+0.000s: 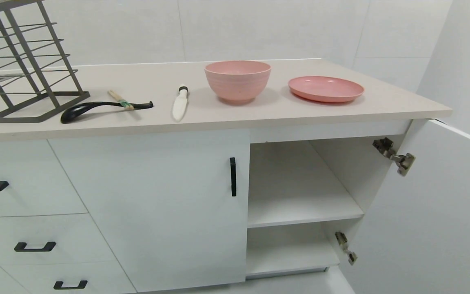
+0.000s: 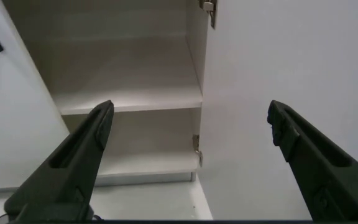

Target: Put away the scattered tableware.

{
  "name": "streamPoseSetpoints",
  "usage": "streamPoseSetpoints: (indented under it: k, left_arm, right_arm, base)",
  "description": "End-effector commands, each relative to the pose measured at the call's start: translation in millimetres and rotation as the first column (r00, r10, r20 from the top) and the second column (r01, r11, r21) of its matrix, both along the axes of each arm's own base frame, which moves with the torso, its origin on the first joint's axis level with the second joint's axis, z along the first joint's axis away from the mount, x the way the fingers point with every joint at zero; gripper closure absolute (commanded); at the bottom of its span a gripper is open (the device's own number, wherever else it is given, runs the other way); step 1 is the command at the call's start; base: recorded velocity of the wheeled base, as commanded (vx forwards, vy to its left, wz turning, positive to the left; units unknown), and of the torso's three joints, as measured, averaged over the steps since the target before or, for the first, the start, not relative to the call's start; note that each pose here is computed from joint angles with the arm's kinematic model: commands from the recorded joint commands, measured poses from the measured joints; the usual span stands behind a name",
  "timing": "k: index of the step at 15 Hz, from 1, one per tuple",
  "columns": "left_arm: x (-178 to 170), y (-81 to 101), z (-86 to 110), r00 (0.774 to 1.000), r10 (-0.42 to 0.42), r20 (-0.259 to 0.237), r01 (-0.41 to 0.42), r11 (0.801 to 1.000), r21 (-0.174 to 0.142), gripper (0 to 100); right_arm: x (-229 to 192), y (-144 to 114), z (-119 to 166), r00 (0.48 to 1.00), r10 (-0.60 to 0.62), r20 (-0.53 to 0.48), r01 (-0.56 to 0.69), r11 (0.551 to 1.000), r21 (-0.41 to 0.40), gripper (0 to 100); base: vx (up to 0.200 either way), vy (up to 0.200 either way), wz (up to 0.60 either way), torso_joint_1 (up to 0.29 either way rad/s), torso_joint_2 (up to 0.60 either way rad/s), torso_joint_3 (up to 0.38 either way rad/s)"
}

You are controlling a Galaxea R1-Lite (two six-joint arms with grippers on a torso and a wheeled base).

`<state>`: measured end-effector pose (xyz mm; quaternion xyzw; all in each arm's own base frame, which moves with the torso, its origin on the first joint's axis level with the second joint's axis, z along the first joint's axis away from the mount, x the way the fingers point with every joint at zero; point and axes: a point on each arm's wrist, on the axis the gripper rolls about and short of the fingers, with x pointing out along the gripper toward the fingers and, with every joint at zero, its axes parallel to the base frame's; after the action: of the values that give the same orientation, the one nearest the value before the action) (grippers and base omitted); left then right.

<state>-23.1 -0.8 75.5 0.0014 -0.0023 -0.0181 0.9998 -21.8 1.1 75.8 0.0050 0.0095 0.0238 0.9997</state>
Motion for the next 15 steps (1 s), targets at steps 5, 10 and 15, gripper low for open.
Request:
streamPoseSetpoints:
  k: [5,10,15]
  left_arm:
    - [0.2,0.0,0.1,1.000,-0.001,-0.003,0.001,1.000,0.000,0]
    - [0.2,0.0,0.1,1.000,-0.001,-0.003,0.001,1.000,0.002,0]
    - [0.2,0.0,0.1,1.000,-0.001,-0.003,0.001,1.000,0.002,0]
  right_arm:
    - [0.1,0.0,0.0,1.000,-0.002,-0.001,0.002,1.000,0.000,0]
    - [0.2,0.0,0.1,1.000,-0.002,-0.003,0.002,1.000,0.000,0]
    - [0.2,0.0,0.1,1.000,0.000,-0.003,0.000,1.000,0.000,0]
  base:
    - [0.000,0.000,0.00,0.058,-0.14,-0.121]
    - [0.000,0.000,0.00,0.106,-0.46,-0.270]
    - [0.000,0.000,0.00,0.260,-0.47,-0.269]
